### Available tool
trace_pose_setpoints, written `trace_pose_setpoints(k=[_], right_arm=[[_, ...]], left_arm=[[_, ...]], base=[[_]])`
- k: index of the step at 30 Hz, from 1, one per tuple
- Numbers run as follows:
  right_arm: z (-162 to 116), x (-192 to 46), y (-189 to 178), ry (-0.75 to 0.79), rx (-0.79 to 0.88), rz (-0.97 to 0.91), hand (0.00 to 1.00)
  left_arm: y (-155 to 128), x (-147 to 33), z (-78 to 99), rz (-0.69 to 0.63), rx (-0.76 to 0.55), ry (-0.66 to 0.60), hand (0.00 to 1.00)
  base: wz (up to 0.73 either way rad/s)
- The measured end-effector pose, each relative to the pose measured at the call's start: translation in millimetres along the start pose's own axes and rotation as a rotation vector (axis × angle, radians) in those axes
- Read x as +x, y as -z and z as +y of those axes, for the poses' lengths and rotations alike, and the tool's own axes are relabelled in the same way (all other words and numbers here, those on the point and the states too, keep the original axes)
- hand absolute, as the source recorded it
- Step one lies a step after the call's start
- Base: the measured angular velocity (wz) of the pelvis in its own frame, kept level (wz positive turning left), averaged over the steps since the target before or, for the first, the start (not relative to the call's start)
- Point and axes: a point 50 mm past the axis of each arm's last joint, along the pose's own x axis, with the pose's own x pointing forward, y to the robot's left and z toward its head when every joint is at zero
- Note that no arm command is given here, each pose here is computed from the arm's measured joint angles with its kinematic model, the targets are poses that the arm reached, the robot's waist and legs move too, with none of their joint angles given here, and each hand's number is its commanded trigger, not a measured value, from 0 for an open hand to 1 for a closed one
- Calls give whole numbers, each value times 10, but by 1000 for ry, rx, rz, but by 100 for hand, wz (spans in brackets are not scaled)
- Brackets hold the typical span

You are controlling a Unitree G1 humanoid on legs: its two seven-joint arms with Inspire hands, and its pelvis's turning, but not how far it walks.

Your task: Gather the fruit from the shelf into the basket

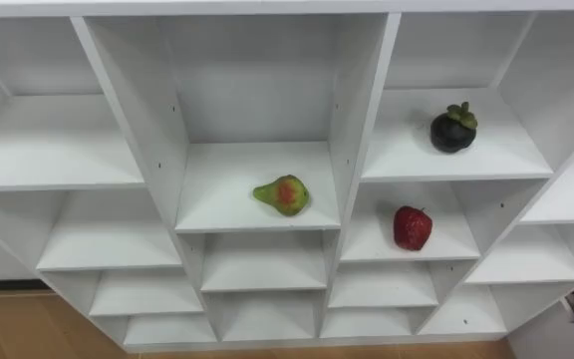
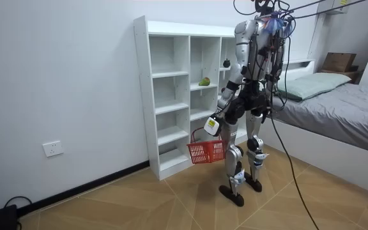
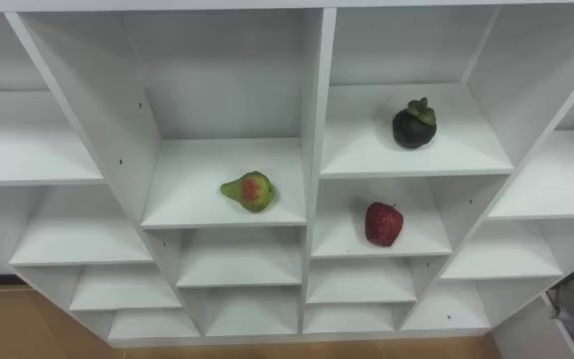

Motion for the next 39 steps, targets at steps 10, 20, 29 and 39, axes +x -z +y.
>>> trace_pose_setpoints(k=[10,20,29,39], right_arm=[[-2,0,0,0,-1,-1,0],[-4,0,-1,3,1,-1,0],[-6,-1,2,3,1,-2,0],[-6,0,-1,4,1,-2,0]], left_arm=[[4,-1,-20,1,-1,14,100],[14,-3,-32,3,-8,17,100],[6,-2,-38,-2,-9,18,100],[-4,0,-43,-4,-7,18,100]], base=[[0],[0],[0],[0]])
